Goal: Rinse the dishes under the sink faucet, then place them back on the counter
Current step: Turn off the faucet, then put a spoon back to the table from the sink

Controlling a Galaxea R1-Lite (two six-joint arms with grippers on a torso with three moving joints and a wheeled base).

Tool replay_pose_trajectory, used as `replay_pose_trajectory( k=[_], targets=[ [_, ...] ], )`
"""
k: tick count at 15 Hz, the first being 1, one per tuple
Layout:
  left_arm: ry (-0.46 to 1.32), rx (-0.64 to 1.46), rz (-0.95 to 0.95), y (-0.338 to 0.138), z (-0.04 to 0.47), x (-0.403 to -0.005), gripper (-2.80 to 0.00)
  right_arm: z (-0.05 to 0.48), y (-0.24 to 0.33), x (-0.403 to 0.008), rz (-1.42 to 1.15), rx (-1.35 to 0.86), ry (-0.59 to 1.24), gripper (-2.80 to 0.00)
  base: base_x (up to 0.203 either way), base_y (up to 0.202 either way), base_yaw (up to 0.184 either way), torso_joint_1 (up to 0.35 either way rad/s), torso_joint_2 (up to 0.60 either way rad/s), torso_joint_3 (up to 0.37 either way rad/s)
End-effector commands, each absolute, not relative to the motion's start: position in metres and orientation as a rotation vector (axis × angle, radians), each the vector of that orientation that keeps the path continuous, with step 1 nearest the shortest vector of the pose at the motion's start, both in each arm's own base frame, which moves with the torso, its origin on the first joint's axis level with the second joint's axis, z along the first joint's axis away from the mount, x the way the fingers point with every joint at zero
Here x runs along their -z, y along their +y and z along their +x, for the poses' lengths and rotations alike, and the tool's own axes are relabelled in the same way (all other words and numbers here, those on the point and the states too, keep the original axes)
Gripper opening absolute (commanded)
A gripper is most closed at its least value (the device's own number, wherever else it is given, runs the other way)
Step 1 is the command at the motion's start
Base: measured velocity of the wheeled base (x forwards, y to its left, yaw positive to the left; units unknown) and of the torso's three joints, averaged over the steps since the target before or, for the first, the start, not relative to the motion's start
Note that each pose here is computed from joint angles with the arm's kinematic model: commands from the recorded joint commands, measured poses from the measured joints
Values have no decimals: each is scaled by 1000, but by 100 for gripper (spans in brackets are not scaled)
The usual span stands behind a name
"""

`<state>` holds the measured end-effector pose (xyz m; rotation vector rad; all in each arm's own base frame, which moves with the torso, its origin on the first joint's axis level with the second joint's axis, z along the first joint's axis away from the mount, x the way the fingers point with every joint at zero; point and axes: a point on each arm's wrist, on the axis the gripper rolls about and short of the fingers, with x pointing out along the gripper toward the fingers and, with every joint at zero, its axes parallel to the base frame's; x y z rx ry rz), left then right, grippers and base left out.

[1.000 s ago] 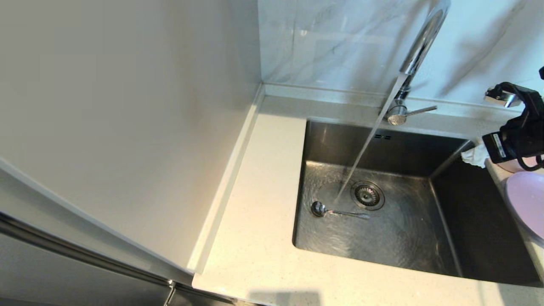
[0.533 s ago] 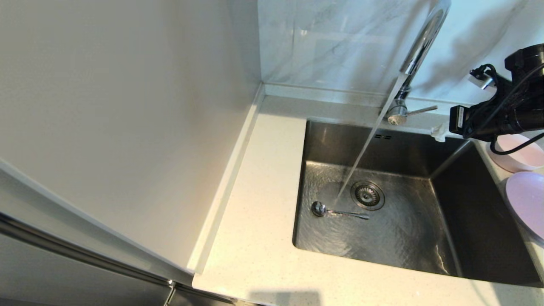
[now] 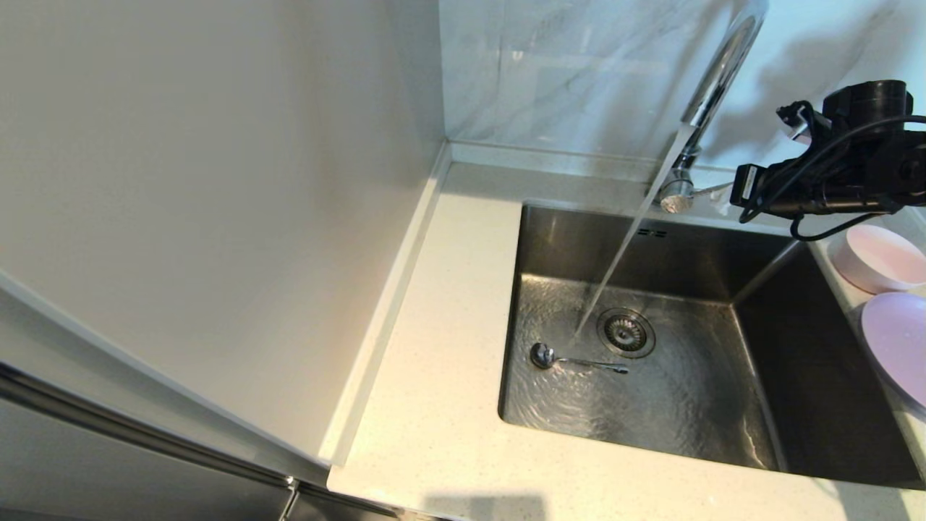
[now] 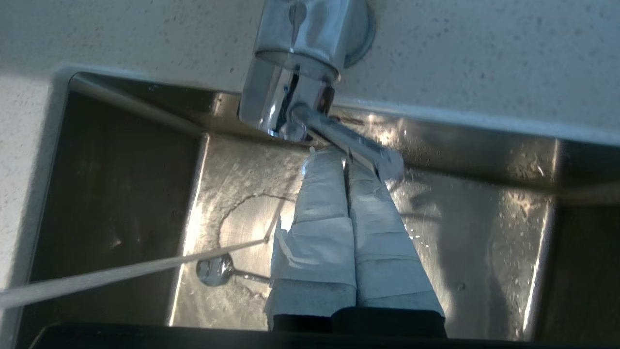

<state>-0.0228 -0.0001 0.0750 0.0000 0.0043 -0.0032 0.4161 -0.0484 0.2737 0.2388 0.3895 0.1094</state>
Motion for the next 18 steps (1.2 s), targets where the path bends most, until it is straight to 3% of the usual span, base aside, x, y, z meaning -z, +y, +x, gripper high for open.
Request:
replay_pose_trajectory(
  k=[1, 6, 10, 18],
  targets=[
    [5, 3, 0, 0, -23, -75, -280, 431, -51, -268, 234, -100, 366, -280, 0, 0, 0, 0, 0, 0],
    [5, 3, 0, 0, -23, -75, -280, 438, -52, -278, 252, -98, 241, -280, 0, 0, 0, 0, 0, 0],
    [5, 4, 0, 0, -23, -75, -280, 433, -58, -282, 240, -81, 241, -280, 0, 0, 0, 0, 0, 0],
    [5, 4, 0, 0, -23, -75, -280, 365, -81, -255, 80, -76, 653, -280, 0, 0, 0, 0, 0, 0]
  ],
)
